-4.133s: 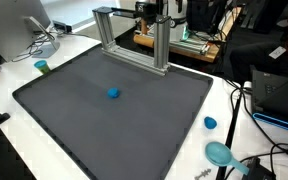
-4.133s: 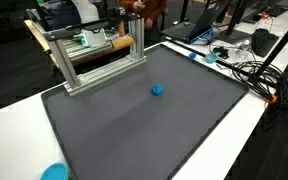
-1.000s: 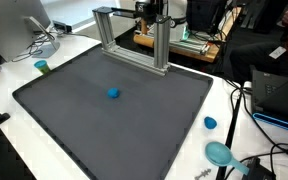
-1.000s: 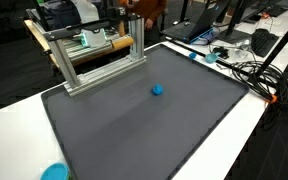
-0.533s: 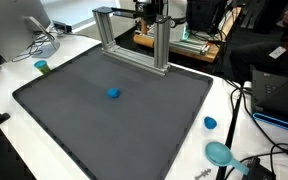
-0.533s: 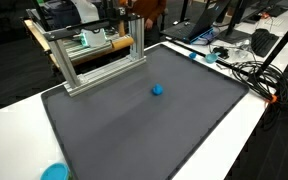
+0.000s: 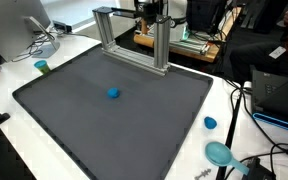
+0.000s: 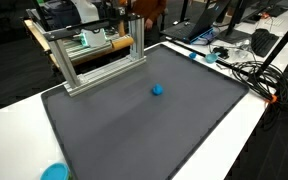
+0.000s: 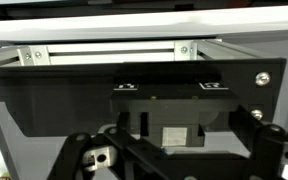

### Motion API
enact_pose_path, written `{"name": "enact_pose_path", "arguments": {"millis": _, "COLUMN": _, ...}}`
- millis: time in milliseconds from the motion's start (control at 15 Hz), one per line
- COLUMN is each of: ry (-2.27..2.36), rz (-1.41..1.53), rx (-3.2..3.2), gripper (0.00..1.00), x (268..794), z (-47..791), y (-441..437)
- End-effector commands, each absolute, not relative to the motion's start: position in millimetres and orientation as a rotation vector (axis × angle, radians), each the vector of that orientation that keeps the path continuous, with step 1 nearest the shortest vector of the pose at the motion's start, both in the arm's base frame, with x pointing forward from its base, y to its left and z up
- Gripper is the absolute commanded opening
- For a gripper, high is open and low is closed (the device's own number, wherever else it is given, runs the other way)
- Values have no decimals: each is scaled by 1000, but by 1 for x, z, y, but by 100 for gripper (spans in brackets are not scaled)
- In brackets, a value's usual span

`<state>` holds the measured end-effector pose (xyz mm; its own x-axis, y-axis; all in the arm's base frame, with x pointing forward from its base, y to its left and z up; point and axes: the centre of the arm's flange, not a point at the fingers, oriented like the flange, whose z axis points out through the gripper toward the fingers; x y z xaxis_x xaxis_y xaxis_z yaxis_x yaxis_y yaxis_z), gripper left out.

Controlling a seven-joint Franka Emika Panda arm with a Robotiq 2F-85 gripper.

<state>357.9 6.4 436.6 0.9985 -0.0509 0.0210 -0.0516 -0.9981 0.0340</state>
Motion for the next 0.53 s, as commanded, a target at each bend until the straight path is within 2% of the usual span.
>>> {"name": "enact_pose_path", "arguments": {"millis": 0, "ry": -66, "rz": 55, "rx": 3139, "gripper": 100, "x": 349, "z": 433, "y": 5}}
{"name": "enact_pose_path", "arguments": {"millis": 333, "ry": -114, "rz": 31, "rx": 3147, "gripper": 97, "x": 347, "z": 432, "y": 3}}
{"name": "enact_pose_path", "arguments": {"millis": 400, "ry": -121, "rz": 16, "rx": 3153, "gripper": 94, "x": 347, "z": 431, "y": 4}}
{"name": "enact_pose_path", "arguments": {"millis": 467, "ry": -150, "rz": -10, "rx": 3152, "gripper": 96, "x": 348, "z": 431, "y": 4}}
